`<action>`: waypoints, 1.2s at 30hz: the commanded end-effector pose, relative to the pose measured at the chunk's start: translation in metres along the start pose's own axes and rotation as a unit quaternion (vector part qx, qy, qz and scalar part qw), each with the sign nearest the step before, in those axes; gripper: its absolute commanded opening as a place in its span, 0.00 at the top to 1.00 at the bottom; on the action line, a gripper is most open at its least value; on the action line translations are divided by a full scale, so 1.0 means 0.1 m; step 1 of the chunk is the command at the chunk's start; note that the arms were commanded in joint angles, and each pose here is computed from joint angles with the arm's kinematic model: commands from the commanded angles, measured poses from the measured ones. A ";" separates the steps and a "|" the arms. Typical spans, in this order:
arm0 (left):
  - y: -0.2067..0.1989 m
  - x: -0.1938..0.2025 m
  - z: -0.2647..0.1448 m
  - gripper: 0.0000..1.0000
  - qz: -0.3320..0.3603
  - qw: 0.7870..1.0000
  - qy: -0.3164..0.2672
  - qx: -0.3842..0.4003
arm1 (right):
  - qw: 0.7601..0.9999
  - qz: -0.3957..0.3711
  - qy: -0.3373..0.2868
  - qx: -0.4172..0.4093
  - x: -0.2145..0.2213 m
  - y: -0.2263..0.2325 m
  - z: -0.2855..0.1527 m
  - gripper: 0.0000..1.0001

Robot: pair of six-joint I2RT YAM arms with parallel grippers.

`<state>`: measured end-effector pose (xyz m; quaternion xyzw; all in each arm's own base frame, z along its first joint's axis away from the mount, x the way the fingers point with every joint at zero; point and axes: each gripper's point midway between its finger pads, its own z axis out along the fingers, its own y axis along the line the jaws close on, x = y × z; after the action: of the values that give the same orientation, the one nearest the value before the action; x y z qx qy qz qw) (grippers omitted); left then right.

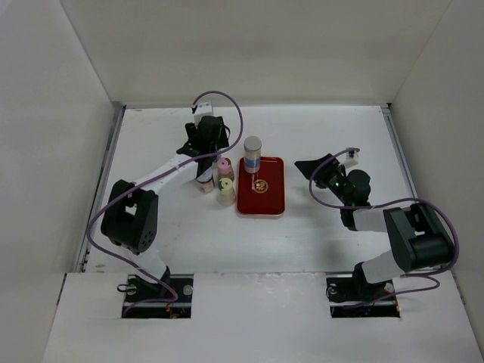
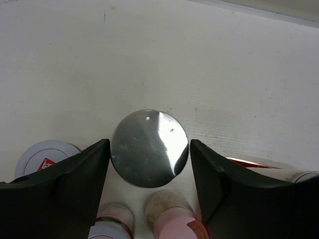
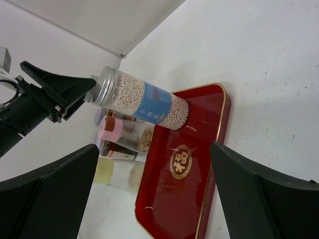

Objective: Organize the condiment bottles

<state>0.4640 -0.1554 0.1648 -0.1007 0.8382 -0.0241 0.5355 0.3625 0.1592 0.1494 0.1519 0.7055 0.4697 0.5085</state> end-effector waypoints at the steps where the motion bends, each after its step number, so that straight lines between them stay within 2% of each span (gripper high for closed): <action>1: -0.09 -0.23 0.02 0.40 -0.015 0.999 -0.027 0.010 | 0.999 -0.017 -0.017 -0.048 -0.14 0.26 0.07 0.00; 5: -0.06 -0.26 -0.02 0.61 -0.019 0.999 -0.029 0.013 | 0.999 -0.017 -0.016 -0.048 -0.13 0.25 0.07 0.00; 7: -0.02 -0.42 -0.11 0.67 -0.032 0.998 -0.051 0.012 | 0.999 -0.017 -0.017 -0.049 -0.14 0.26 0.07 0.00; 10: 0.04 -0.85 -0.41 0.69 -0.067 0.991 -0.114 0.013 | 0.999 -0.016 -0.015 -0.047 -0.13 0.24 0.07 0.00; 14: -0.02 -1.48 -0.97 0.70 -0.115 0.971 -0.203 0.051 | 0.999 -0.016 -0.017 -0.048 -0.14 0.25 0.07 0.00; 19: -0.35 -1.94 -1.54 0.70 -0.150 0.946 -0.259 0.128 | 0.998 -0.017 -0.019 -0.049 -0.14 0.27 0.05 0.00; 26: -1.19 -1.87 -1.73 0.70 -0.142 0.932 -0.243 0.227 | 0.998 -0.017 -0.026 -0.046 -0.16 0.26 0.01 0.00; 31: -1.71 -1.50 -1.61 0.70 -0.112 0.935 -0.208 0.263 | 0.998 -0.020 -0.051 -0.040 -0.27 0.25 -0.07 0.00; 36: -1.95 -1.16 -1.45 0.70 -0.081 0.940 -0.186 0.273 | 0.996 -0.021 -0.080 -0.025 -0.40 0.18 -0.17 0.00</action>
<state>0.4092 -0.3271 0.2897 -0.0020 0.7420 -0.2214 0.6328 0.3592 0.1440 0.1636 0.1606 0.6889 0.4630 0.5340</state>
